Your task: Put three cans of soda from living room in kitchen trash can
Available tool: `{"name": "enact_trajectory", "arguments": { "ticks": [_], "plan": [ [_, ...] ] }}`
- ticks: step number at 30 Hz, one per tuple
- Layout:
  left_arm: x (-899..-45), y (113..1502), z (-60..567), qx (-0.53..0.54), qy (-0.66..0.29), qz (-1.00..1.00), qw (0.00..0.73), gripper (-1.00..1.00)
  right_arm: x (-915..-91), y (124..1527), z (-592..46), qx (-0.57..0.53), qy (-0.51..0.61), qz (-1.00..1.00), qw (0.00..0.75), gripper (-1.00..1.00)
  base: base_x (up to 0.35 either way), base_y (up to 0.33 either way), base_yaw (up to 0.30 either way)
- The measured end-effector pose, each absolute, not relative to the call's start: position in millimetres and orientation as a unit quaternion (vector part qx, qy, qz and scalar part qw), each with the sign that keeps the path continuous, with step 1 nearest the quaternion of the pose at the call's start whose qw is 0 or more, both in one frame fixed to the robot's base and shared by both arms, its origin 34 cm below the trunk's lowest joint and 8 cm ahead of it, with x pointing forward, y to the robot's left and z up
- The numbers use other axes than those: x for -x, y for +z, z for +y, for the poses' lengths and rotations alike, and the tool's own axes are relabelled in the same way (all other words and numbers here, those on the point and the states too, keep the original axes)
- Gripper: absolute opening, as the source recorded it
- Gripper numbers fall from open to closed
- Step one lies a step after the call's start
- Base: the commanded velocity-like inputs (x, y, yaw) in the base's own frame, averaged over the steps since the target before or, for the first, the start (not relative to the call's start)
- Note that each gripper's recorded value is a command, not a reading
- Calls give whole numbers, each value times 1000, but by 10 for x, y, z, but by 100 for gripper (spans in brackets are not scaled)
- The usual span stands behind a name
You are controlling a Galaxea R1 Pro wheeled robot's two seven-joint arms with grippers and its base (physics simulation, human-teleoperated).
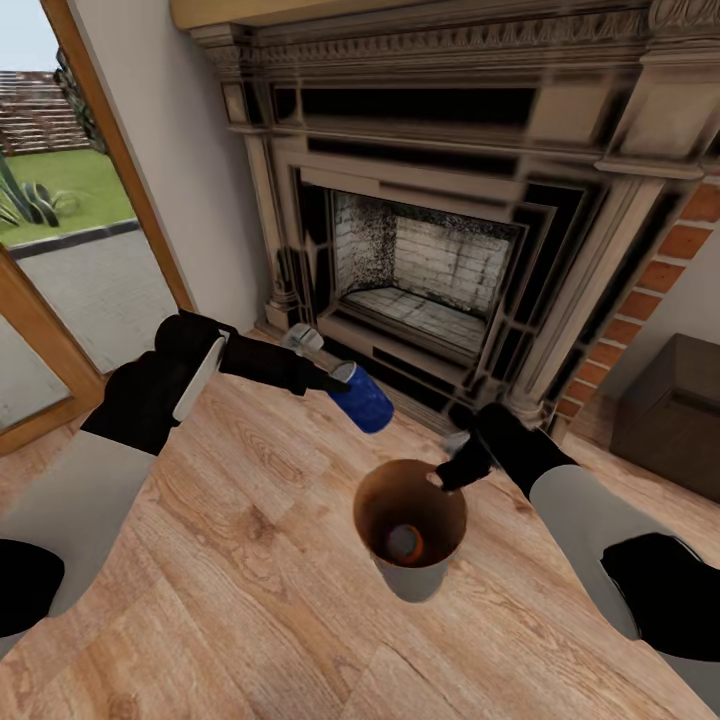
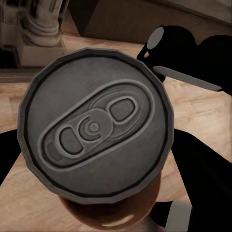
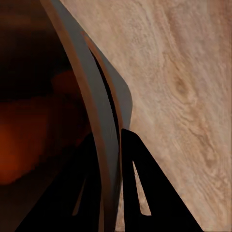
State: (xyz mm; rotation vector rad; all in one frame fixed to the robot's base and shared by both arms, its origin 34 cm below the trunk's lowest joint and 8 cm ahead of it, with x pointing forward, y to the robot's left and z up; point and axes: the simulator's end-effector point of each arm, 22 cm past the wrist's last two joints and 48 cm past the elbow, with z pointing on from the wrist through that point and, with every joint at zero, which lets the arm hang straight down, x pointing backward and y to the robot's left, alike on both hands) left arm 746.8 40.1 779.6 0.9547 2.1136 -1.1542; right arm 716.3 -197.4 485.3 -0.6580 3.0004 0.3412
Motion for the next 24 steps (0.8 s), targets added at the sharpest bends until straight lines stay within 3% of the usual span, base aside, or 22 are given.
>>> {"name": "enact_trajectory", "arguments": {
  "ticks": [4, 9, 14, 24],
  "plan": [
    [-7457, 7800, 399, -356, -431, 784, 271, -100, -7157, 5003, -1568, 167, 208, 963, 35, -100, 0, 0, 0],
    [-7454, 7801, 397, -356, -431, 784, 271, -100, -7194, 4876, -1878, 203, 129, 970, 35, -100, 0, 0, 0],
    [-7455, 7804, 398, -356, -431, 784, 271, -100, -7151, 4961, -1653, 178, 185, 966, 31, -100, 0, 0, 0],
    [-7491, 7776, 436, -357, -420, 789, 273, -100, -7143, 4931, -1715, 180, 174, 968, 31, -100, 0, 0, 0]
  ]
}}
